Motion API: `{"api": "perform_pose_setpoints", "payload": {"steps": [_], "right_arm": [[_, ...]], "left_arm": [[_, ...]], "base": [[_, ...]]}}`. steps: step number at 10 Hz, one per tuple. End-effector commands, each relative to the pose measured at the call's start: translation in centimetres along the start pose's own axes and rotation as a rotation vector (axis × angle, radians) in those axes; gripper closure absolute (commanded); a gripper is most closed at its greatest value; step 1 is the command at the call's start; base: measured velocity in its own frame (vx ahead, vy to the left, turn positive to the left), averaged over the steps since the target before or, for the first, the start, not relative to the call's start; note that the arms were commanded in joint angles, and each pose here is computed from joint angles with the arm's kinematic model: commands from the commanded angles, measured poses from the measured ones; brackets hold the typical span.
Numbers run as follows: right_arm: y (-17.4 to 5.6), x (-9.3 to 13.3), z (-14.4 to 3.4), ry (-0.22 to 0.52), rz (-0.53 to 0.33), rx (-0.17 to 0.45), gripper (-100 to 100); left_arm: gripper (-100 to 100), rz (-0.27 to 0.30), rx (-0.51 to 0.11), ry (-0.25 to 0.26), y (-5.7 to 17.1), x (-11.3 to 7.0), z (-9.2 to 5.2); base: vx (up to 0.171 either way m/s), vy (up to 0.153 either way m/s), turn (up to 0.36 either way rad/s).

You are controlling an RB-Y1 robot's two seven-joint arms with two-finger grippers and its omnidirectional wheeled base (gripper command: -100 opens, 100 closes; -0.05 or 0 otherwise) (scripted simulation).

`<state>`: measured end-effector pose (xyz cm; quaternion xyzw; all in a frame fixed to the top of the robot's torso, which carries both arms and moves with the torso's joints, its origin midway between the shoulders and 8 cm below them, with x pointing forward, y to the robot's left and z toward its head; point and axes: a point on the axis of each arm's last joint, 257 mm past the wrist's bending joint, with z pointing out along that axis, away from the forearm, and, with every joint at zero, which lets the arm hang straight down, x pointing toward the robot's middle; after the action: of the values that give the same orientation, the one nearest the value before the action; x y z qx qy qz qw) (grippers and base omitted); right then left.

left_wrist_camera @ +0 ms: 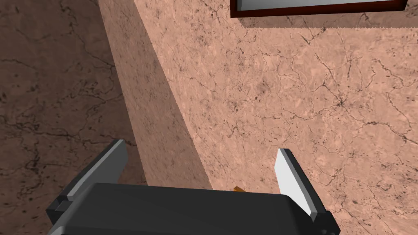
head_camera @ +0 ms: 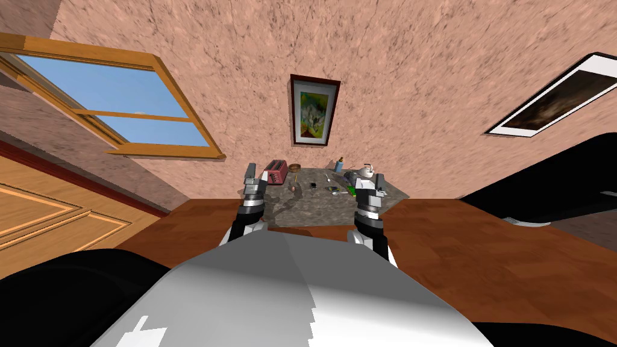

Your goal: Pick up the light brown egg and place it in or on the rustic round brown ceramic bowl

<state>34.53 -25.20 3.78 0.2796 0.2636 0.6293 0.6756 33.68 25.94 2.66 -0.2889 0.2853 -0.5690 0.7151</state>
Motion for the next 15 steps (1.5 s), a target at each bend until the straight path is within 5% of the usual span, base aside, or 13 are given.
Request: {"api": "perform_pose_setpoints", "payload": {"steps": [1, 6, 15], "right_arm": [[0.0, 0.0, 0.0, 0.0, 0.0, 0.0, 0], [0.0, 0.0, 0.0, 0.0, 0.0, 0.0, 0], [0.0, 0.0, 0.0, 0.0, 0.0, 0.0, 0]], "left_arm": [[-100, 0.015, -0.021, 0.037, 0.7, 0.3, 0.0], [-100, 0.061, -0.136, 0.117, 4.3, 0.1, 0.1], [-100, 0.103, -0.334, 0.126, 10.0, -2.5, 0.1]], "base": [[0.008, 0.009, 0.017], [0.019, 0.039, 0.029], [0.022, 0.048, 0.028]]}}
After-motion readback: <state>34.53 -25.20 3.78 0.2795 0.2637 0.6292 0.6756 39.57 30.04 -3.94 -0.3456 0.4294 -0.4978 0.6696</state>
